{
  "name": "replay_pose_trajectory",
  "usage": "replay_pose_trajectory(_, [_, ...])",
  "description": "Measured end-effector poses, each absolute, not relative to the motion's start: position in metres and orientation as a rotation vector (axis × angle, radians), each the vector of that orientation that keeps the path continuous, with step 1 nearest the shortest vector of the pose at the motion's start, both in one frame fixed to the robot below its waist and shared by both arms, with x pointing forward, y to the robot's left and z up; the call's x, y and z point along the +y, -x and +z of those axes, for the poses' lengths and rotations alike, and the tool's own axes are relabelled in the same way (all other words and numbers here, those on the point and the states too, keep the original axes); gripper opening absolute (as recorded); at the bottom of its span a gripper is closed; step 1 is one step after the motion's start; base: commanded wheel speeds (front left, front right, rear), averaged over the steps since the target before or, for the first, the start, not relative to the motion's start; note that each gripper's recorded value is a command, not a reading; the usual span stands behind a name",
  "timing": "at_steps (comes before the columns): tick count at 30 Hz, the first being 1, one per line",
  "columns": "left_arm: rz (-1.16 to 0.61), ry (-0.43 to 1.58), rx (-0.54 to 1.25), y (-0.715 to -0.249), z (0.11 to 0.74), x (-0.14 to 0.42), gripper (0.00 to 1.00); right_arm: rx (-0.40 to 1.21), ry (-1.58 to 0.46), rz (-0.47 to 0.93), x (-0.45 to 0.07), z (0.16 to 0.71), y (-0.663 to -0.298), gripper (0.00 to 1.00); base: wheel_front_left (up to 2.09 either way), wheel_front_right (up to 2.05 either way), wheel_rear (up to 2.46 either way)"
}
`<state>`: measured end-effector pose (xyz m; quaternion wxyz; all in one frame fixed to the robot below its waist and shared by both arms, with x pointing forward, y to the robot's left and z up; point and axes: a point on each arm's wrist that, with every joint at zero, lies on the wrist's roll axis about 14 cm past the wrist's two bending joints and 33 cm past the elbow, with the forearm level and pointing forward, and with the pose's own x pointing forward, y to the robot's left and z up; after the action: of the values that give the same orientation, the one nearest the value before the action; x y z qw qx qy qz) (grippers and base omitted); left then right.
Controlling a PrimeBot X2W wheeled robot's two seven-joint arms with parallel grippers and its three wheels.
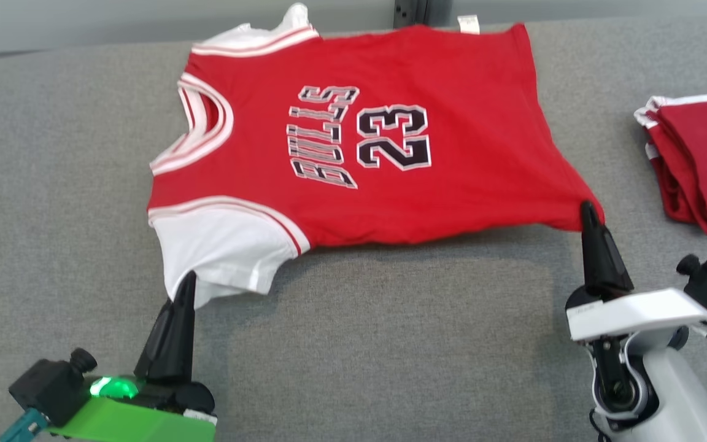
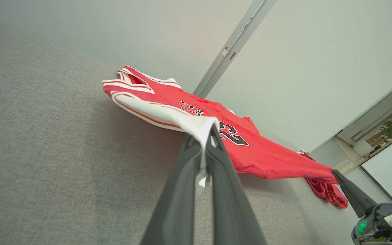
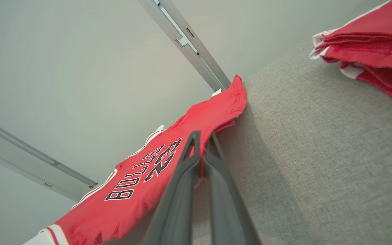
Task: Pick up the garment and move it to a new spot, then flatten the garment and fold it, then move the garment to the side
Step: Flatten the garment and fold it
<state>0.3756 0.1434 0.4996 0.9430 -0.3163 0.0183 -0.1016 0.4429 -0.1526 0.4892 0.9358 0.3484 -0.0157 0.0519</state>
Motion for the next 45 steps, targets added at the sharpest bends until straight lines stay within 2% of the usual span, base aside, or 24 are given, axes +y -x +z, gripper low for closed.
replay_pose_trajectory(19, [-0.336,0.637,-0.105,-0.323,0.565,0.124,0.0,-0.152,-0.688,0.106,-0.171,0.539,-0.365,0.0,0.0,0.0,0.0])
replay_pose_trajectory(26, [-0.333,0.656,-0.022,-0.307,0.551,0.123,0.0,-0.076,-0.706,0.055,-0.179,0.52,-0.344,0.0,0.0,0.0,0.0])
replay_pose_trajectory(35, [-0.291,0.661,0.13,-0.297,0.501,0.126,0.0,0.087,-0.731,0.012,-0.17,0.471,-0.334,0.0,0.0,0.0,0.0])
replay_pose_trajectory(45, [-0.28,0.679,0.169,-0.301,0.483,0.126,0.0,0.182,-0.742,-0.035,-0.171,0.438,-0.326,0.0,0.0,0.0,0.0])
